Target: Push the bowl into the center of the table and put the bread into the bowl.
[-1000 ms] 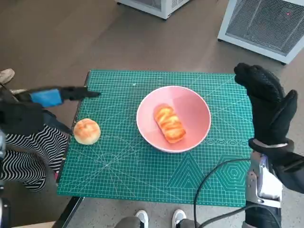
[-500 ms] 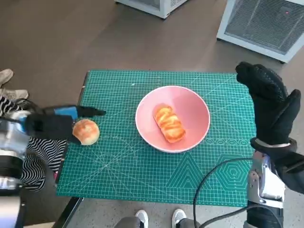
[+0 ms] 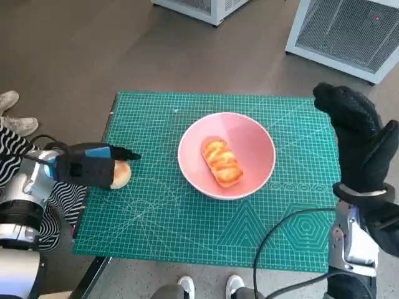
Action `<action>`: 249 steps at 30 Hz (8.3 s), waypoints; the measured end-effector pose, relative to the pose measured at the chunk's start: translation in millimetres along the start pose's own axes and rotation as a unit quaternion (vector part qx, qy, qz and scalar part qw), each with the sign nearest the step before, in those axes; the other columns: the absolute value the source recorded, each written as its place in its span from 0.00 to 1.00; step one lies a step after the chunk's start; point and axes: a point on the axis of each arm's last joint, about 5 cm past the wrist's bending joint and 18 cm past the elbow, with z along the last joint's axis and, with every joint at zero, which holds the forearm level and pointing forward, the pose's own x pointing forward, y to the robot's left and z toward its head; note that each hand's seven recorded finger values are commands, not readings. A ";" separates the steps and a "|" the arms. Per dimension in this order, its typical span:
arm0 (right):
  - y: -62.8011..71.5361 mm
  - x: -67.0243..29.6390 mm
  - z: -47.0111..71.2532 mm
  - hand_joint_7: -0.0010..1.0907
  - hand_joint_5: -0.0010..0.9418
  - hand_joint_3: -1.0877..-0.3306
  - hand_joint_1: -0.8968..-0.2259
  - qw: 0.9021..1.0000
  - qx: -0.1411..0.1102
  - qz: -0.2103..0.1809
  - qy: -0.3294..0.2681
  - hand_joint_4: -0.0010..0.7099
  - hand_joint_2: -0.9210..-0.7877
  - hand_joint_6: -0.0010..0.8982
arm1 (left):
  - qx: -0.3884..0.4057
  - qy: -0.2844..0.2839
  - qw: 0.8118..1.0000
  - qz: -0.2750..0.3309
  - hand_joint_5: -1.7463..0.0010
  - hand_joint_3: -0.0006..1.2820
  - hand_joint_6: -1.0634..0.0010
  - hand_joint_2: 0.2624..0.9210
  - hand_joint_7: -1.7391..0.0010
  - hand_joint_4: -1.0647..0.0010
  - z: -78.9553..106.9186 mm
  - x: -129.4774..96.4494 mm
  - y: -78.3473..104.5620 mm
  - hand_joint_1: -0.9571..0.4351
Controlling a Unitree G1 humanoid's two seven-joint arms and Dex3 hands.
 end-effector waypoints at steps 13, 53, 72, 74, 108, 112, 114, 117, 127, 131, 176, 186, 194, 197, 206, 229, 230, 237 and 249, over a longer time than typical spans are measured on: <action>-1.6 -0.5 2.1 0.48 0.00 0.48 0.30 1.000 -0.003 -0.002 0.001 0.18 0.00 0.04 | -0.021 -0.101 0.992 0.076 0.41 0.02 0.38 1.00 0.32 0.27 5.2 -26.2 35.1 0.69; -2.7 -0.6 1.3 0.49 0.00 0.48 0.30 1.000 -0.002 -0.002 0.007 0.18 0.00 0.03 | 0.102 -0.420 0.880 0.197 0.35 0.03 0.39 1.00 0.37 0.29 185.8 -15.0 119.4 0.69; -5.8 -3.4 4.6 0.49 0.00 0.48 0.29 1.000 0.001 -0.010 0.006 0.17 0.00 0.02 | 0.125 -0.416 0.886 0.164 0.27 0.11 0.49 0.99 0.32 0.40 233.1 33.5 82.9 0.69; -5.8 -3.7 5.1 0.49 0.00 0.48 0.29 1.000 0.001 -0.010 0.006 0.17 0.00 0.02 | 0.124 -0.400 0.895 0.152 0.53 0.10 0.56 0.92 0.51 0.48 235.6 37.6 80.8 0.66; -7.5 3.2 9.7 0.49 0.00 0.49 0.29 1.000 -0.004 -0.009 0.000 0.18 0.00 0.02 | -0.093 -0.443 0.881 0.141 1.00 0.19 0.83 1.00 1.00 1.00 169.9 23.2 88.9 0.12; -6.3 5.8 10.1 0.49 0.00 0.49 0.31 1.000 -0.003 -0.007 -0.003 0.18 0.00 0.02 | -0.130 -0.468 0.860 0.157 0.99 0.30 0.80 1.00 0.99 0.98 159.1 20.6 85.5 0.12; -5.8 8.5 11.0 0.49 0.00 0.49 0.32 1.000 -0.002 -0.007 -0.008 0.18 0.00 0.02 | -0.170 -0.494 0.834 0.178 0.99 0.36 0.79 1.00 0.98 0.96 150.3 18.7 81.0 0.12; -4.8 13.7 13.1 0.49 0.00 0.49 0.32 1.000 -0.002 -0.009 -0.017 0.18 0.00 0.02 | -0.236 -0.528 0.788 0.212 0.97 0.42 0.85 1.00 0.87 0.95 138.2 15.7 72.3 0.13; 11.1 36.0 14.8 0.50 0.01 0.52 0.27 1.000 0.002 -0.002 -0.028 0.20 0.00 0.04 | -0.433 -0.575 0.632 0.288 0.92 0.35 1.00 1.00 0.69 0.98 135.3 6.3 35.0 0.15; 16.4 44.3 14.2 0.50 0.01 0.53 0.26 1.000 0.002 0.006 -0.028 0.20 0.00 0.04 | -0.456 -0.562 0.619 0.305 0.92 0.33 1.00 1.00 0.72 0.97 132.5 6.1 26.5 0.14; 14.8 50.0 8.9 0.50 0.00 0.51 0.29 1.000 0.001 0.004 -0.011 0.19 0.00 0.05 | -0.447 -0.547 0.630 0.324 0.97 0.24 1.00 1.00 0.73 0.95 125.5 11.0 13.4 0.21; 13.2 48.5 8.4 0.50 0.00 0.52 0.27 1.000 0.002 -0.001 -0.009 0.19 0.00 0.05 | -0.448 -0.544 0.627 0.333 0.97 0.22 1.00 1.00 0.73 0.94 127.6 11.2 13.3 0.22; 12.3 45.8 7.9 0.50 0.00 0.52 0.26 1.000 0.004 -0.005 -0.007 0.19 0.00 0.04 | -0.446 -0.545 0.627 0.333 0.97 0.21 1.00 1.00 0.73 0.94 128.3 11.1 13.4 0.23; 12.4 44.1 7.7 0.50 0.00 0.52 0.25 1.000 0.004 -0.005 -0.006 0.19 0.00 0.04 | -0.445 -0.546 0.626 0.334 0.97 0.20 1.00 1.00 0.73 0.94 128.8 10.6 13.8 0.23; 12.5 40.8 8.5 0.50 0.00 0.52 0.25 1.000 0.004 -0.007 -0.004 0.19 0.00 0.04 | -0.445 -0.546 0.626 0.335 0.97 0.20 1.00 1.00 0.73 0.94 129.3 10.2 14.2 0.22; 13.9 39.3 9.4 0.50 0.00 0.52 0.25 1.000 0.004 -0.008 -0.007 0.18 0.00 0.04 | -0.444 -0.550 0.626 0.329 0.97 0.19 1.00 1.00 0.74 0.93 131.8 8.3 16.2 0.24; 14.0 39.2 9.4 0.50 0.00 0.52 0.25 1.000 0.004 -0.008 -0.007 0.19 0.00 0.04 | -0.444 -0.550 0.626 0.330 0.97 0.19 1.00 1.00 0.74 0.93 131.8 8.2 16.2 0.24; 14.1 38.6 9.6 0.51 0.00 0.52 0.25 1.000 0.003 -0.008 -0.007 0.18 0.00 0.04 | -0.445 -0.550 0.625 0.329 0.96 0.18 1.00 1.00 0.73 0.91 131.7 8.2 16.2 0.24; 14.3 37.3 11.7 0.51 0.00 0.52 0.25 1.000 0.002 -0.007 -0.012 0.18 0.00 0.03 | -0.448 -0.549 0.624 0.330 0.96 0.17 1.00 1.00 0.72 0.89 132.6 8.0 16.6 0.24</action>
